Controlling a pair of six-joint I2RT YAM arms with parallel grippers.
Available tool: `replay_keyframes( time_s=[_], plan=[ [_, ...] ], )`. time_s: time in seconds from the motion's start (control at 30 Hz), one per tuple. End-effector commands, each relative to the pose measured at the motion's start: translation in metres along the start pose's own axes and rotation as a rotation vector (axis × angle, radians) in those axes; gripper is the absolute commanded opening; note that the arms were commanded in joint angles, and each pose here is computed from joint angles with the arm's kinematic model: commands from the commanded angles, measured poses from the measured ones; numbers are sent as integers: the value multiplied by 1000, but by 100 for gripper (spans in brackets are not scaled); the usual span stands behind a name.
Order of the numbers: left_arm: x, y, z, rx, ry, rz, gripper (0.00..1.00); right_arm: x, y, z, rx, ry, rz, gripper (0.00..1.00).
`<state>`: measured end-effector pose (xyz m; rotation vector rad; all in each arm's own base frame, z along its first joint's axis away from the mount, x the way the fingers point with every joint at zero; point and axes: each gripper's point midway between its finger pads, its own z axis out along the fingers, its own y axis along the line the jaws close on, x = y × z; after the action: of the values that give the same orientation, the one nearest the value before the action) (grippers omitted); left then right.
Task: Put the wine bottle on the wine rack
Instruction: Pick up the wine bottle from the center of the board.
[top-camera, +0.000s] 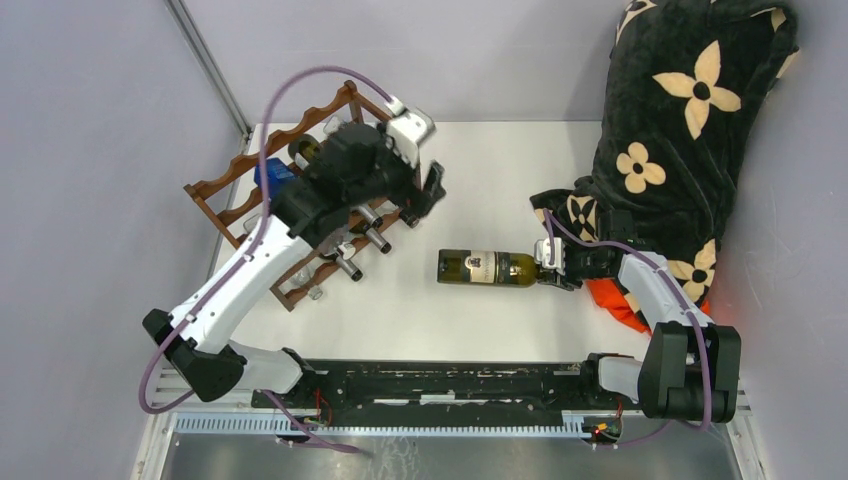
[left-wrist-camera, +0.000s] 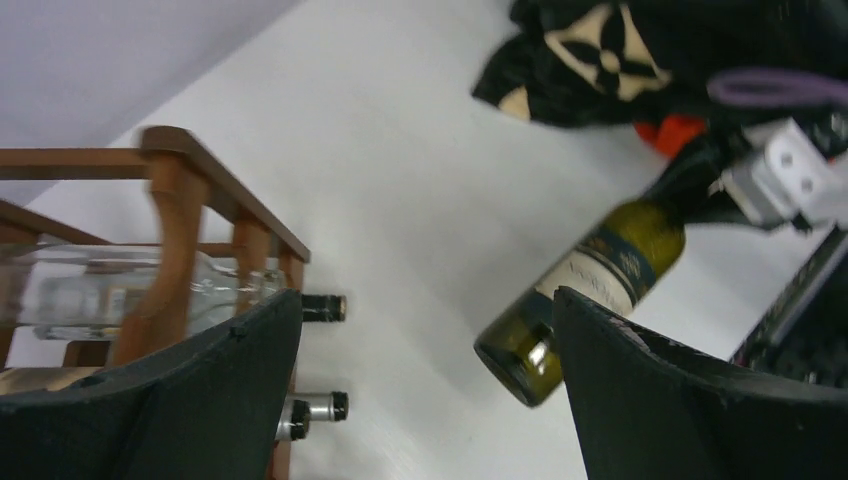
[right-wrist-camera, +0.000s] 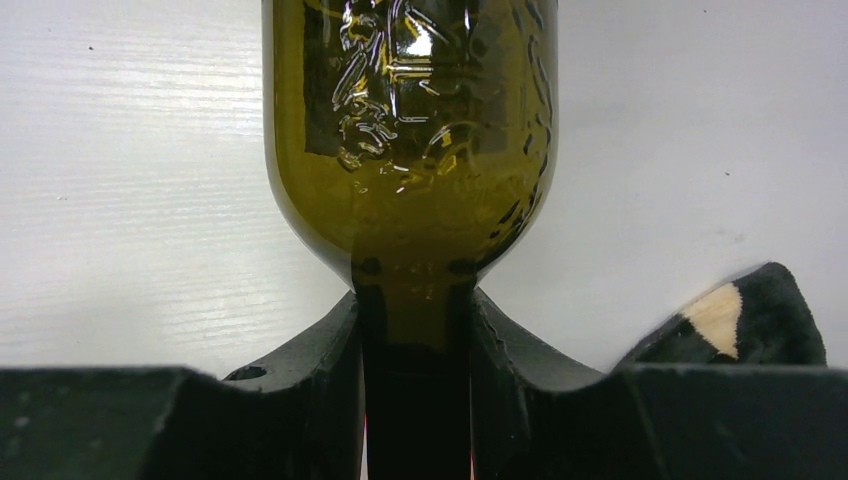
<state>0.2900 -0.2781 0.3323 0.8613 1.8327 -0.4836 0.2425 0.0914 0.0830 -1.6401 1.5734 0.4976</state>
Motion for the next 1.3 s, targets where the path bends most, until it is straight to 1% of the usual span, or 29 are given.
replay_keyframes(
  time_s=[0.0, 0.2, 0.4, 0.6, 0.67, 0.7, 0.77, 0.83, 1.0, 1.03, 1.1, 1.27],
  plan=[
    [-55, 35, -22, -56, -144, -271, 98, -43, -26, -8, 75, -158, -45, 0],
    [-74, 75, -22, -129, -177, -437, 96, -45, -31, -9, 88, -165, -26, 0],
    [-87, 112, -17, -197, -269, -590, 92, -48, -37, -11, 105, -170, -13, 0],
    [-86, 153, -1, -296, -337, -737, 90, -50, -41, -12, 114, -177, 5, 0],
    [-82, 169, 5, -369, -357, -784, 89, -52, -43, -12, 120, -180, 4, 0],
    [-78, 180, 6, -426, -368, -815, 87, -52, -44, -13, 123, -182, 5, 0],
    [-72, 195, 9, -507, -379, -861, 78, -53, -46, -13, 128, -184, 6, 0],
    [-66, 206, 12, -574, -379, -902, 75, -54, -46, -13, 130, -191, 8, 0],
    [-47, 233, 29, -724, -336, -1005, 75, -57, -45, -11, 124, -202, 11, 0],
    [-47, 237, 32, -740, -333, -1026, 75, -57, -46, -11, 125, -203, 10, 0],
    [-31, 244, 49, -774, -289, -1066, 76, -59, -47, -12, 127, -205, 6, 0],
    [-8, 249, 78, -788, -227, -1115, 75, -64, -49, -14, 132, -215, 2, 0]
  ],
)
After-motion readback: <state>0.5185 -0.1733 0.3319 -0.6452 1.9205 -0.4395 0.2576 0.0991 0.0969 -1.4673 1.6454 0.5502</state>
